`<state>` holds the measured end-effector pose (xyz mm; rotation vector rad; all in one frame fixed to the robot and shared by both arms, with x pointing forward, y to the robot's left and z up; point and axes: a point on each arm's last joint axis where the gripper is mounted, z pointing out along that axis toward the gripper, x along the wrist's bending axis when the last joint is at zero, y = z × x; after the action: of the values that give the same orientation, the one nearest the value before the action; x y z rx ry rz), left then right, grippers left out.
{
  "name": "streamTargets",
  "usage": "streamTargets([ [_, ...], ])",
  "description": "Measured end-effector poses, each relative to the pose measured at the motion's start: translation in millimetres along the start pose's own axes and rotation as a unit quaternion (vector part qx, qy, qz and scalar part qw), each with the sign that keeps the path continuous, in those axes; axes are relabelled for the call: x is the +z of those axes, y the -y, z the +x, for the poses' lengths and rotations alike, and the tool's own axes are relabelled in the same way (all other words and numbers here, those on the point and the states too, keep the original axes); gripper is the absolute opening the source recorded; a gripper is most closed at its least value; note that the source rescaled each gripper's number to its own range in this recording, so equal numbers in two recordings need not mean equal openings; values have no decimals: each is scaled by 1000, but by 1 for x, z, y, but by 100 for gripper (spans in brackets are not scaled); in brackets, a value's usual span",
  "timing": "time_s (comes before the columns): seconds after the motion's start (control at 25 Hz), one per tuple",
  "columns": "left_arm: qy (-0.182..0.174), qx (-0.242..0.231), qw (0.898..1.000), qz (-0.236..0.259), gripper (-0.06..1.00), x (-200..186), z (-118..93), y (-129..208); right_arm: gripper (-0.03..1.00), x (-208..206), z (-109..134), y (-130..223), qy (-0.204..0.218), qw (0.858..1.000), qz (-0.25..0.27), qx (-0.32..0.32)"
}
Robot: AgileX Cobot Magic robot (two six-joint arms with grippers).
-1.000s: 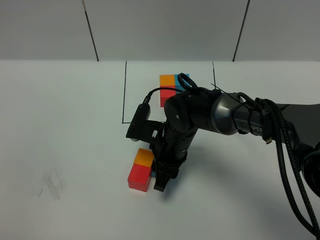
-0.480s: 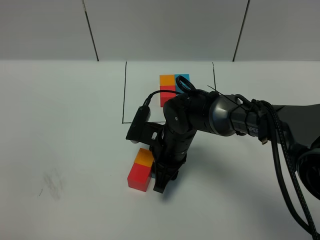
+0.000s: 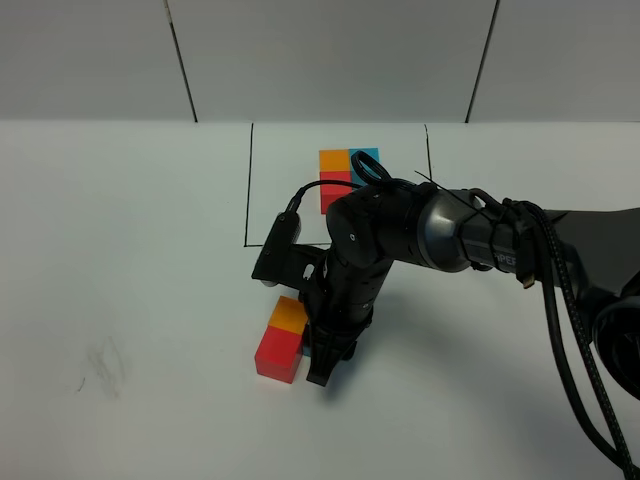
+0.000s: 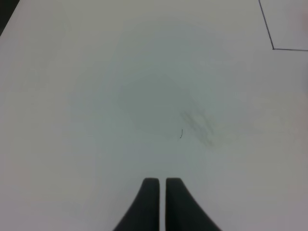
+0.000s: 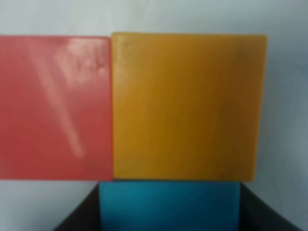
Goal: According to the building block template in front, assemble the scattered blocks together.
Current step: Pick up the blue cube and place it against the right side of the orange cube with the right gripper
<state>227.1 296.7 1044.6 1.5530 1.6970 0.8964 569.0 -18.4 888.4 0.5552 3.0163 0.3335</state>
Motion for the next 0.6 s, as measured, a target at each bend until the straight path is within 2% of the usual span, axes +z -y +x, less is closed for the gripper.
streamTargets([
  [0.12, 0, 0, 1000, 0, 0, 0, 0, 0, 61, 1, 0, 0, 0, 1000, 1, 0],
  [0.36, 0, 0, 1000, 0, 0, 0, 0, 0, 89, 1, -1, 0, 3, 1000, 2, 3],
  [0.48, 0, 0, 1000, 0, 0, 0, 0, 0, 95, 1, -1, 1, 6, 1000, 4, 5],
  [0.6, 0, 0, 1000, 0, 0, 0, 0, 0, 96, 1, -1, 2, 7, 1000, 8, 8],
])
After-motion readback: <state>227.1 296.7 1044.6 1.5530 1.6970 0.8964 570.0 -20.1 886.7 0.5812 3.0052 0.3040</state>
